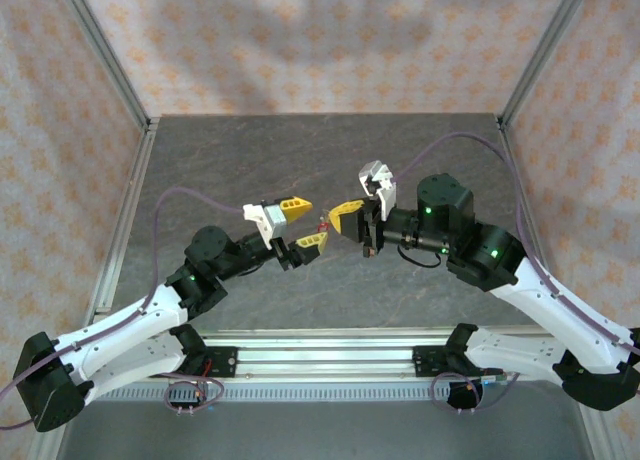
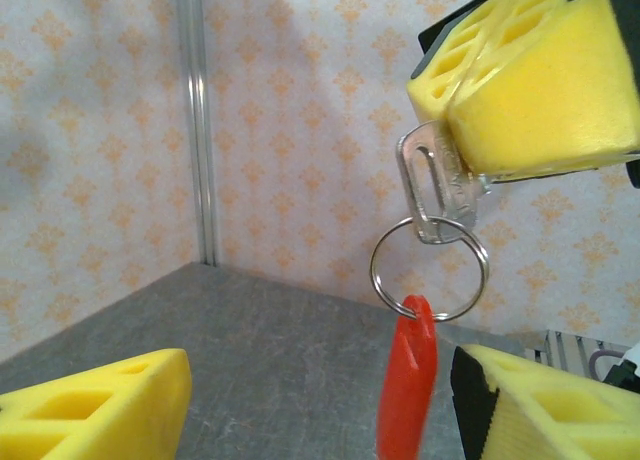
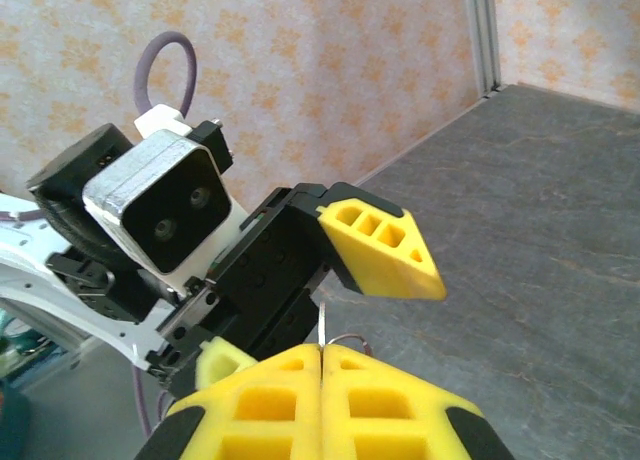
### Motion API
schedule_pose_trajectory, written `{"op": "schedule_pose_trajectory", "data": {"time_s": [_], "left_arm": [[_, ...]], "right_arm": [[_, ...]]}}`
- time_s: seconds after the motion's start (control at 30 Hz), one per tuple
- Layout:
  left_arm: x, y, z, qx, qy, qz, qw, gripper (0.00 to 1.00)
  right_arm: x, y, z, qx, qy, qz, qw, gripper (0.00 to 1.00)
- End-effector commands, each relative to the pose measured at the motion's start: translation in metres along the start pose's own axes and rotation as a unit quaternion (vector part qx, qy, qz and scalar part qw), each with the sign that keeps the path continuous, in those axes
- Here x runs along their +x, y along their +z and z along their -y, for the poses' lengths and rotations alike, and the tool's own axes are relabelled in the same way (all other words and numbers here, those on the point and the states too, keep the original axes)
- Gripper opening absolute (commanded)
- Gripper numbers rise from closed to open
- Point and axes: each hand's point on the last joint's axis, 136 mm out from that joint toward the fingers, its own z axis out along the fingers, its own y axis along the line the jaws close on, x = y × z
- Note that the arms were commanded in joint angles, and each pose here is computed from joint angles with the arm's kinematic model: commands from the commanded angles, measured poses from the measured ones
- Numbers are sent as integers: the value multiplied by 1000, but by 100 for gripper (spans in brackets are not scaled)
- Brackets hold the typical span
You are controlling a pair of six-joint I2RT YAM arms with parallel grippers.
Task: Remove the keys from the keyring
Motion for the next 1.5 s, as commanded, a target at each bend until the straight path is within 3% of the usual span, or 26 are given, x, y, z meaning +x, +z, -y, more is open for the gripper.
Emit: {"op": "schedule_pose_trajectory", "data": {"time_s": [0.0,0.43,0.63,0.93,1.17,1.37,1.47], "left_arm": [[-28,2,-1,-7,31,41,999,70],[-43,10,5,-20,66,71,995,70],[-49,13,5,-21,74,74,994,62],[-48,10,15,9,57,75,996,68],[-49,10,19,18,58,64,996,47],[-51,12,17,15,61,67,996,39],[-51,15,18,20,61,66,996,27]], "right_arm": [[-18,-4,-13,-30,11,30,999,0],[-18,-1,-15,-41,27,33,998,0],[-20,-1,-15,-43,27,37,998,0],[-18,-3,-14,-40,27,36,998,0],[-21,-4,-17,-48,31,41,998,0],[-21,-4,-20,-57,34,43,997,0],[-23,-5,-20,-57,35,46,997,0]]}}
